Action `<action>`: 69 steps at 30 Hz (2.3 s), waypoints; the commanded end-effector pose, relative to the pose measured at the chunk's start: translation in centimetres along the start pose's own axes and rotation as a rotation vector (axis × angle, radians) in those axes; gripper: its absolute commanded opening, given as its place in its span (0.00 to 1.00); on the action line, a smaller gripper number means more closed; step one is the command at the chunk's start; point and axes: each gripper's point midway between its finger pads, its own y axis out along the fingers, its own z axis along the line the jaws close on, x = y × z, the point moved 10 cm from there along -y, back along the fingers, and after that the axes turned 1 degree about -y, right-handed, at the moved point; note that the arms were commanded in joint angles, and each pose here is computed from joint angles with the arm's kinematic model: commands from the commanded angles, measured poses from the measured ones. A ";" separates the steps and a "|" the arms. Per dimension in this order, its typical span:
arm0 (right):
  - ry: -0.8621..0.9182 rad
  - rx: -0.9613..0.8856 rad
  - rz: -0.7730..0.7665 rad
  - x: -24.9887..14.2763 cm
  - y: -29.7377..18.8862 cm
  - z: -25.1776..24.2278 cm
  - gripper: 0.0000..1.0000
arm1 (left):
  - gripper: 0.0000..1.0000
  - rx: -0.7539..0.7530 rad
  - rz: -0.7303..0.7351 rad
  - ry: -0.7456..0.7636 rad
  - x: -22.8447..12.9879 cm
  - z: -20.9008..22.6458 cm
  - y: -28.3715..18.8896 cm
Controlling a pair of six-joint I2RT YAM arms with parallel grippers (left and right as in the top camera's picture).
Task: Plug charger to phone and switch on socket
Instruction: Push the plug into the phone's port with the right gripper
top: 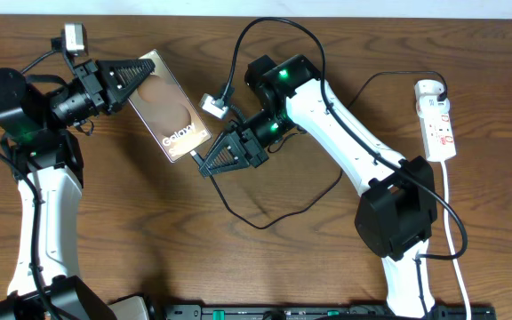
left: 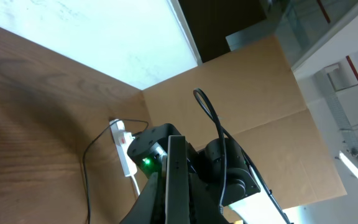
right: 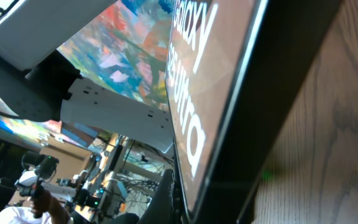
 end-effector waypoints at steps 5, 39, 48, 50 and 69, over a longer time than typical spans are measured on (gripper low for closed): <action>-0.018 0.030 -0.031 0.2 0.0 0.3 0.01 | 0.08 -0.019 0.046 0.028 -0.1 -0.6 -0.2; 0.002 0.062 -0.087 0.6 -0.9 0.4 0.01 | 0.07 -0.019 0.039 0.043 -0.1 -0.7 -0.1; -0.001 0.057 -0.093 0.7 -1.2 0.3 0.01 | 0.07 -0.019 0.029 0.055 -0.1 -0.7 0.4; 0.001 0.057 -0.093 0.8 -1.2 0.2 0.01 | 0.07 -0.024 0.026 0.069 -0.1 -0.9 0.8; -0.004 0.023 -0.136 1.1 -3.4 -0.3 0.01 | 0.07 -0.058 0.082 0.123 -0.9 -1.5 2.4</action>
